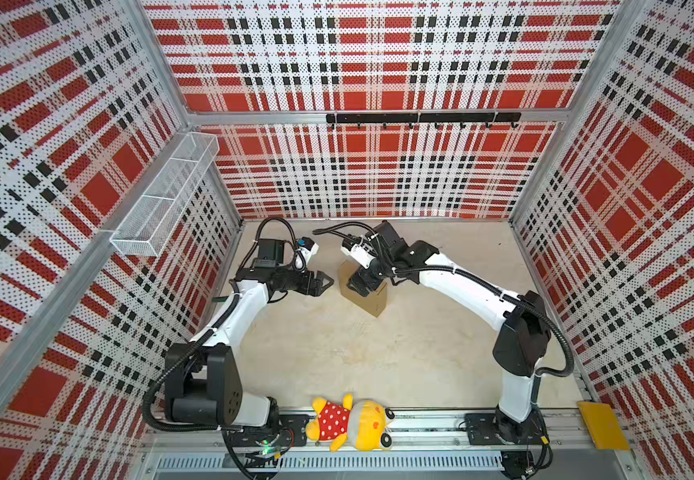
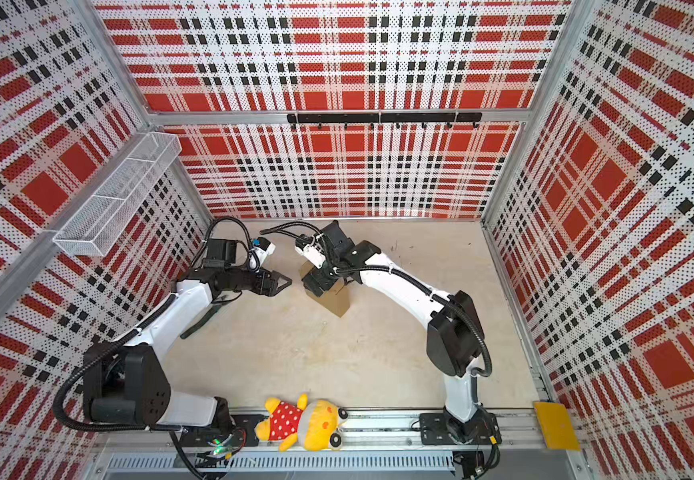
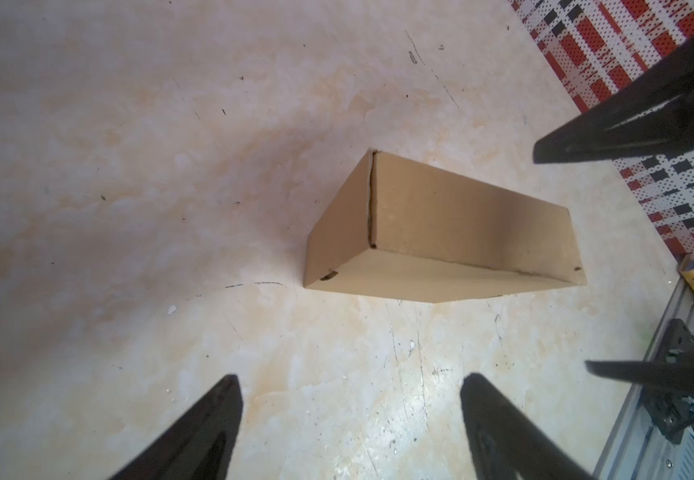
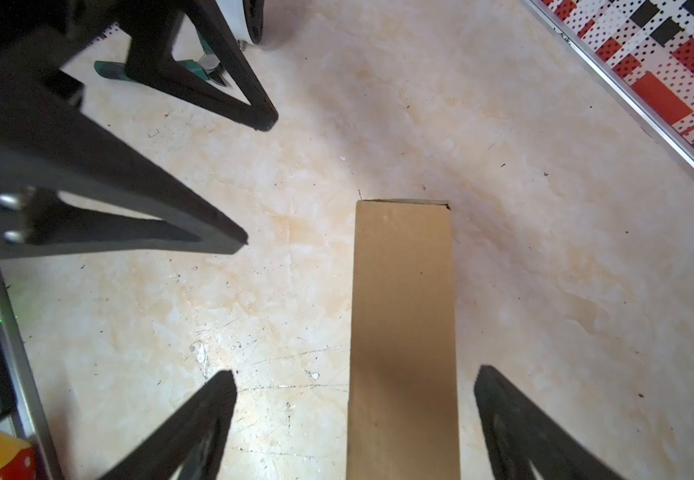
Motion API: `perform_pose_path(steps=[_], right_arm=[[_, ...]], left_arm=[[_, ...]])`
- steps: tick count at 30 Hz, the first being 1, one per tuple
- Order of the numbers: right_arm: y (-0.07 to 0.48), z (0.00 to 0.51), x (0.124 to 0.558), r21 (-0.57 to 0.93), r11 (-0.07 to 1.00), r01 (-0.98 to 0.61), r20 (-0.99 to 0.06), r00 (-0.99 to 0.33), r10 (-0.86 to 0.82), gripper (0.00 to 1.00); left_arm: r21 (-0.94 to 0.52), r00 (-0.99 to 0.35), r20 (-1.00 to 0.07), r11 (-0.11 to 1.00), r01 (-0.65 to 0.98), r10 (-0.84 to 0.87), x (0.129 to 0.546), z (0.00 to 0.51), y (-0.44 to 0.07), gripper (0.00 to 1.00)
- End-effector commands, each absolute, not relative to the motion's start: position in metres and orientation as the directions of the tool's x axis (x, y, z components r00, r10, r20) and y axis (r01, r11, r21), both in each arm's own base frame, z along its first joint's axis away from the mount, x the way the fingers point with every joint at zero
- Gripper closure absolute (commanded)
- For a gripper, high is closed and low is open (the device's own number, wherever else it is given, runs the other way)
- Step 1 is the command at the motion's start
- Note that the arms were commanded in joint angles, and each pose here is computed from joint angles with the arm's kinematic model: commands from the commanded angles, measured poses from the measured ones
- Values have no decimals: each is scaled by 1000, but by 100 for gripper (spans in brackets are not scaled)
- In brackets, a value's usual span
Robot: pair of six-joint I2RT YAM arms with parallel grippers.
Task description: Fold the paper box
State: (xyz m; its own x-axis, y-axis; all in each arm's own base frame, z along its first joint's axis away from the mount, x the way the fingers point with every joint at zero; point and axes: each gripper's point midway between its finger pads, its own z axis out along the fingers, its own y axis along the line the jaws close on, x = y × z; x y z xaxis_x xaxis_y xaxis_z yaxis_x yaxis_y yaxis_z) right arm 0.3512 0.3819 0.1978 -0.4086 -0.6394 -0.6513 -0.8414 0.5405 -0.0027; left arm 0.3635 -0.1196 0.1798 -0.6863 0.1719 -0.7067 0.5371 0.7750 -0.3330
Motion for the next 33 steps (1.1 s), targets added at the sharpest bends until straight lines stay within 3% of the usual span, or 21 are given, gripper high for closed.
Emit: perform_pose_path(steps=[1,8,21,33], right_arm=[[380,185,360,-26,546,-837,-618,-416,-667,9],[380,168,368,-51,553,-831,-582,-425,-693,16],[381,160,371,-54,528,-847,-542,-419,-728,44],[373,176,378,-93,515,-852,-546,-389,-742,54]], left_arm=[[-284,-634,-756,791,542,162,371,194,-111,12],[-270,-627,-765,813,516,144,375,196,-99,11],[-279,-626,-770,818,503,123,380,196,-96,11],[-289,-622,-778,833,472,83,385,198,-85,11]])
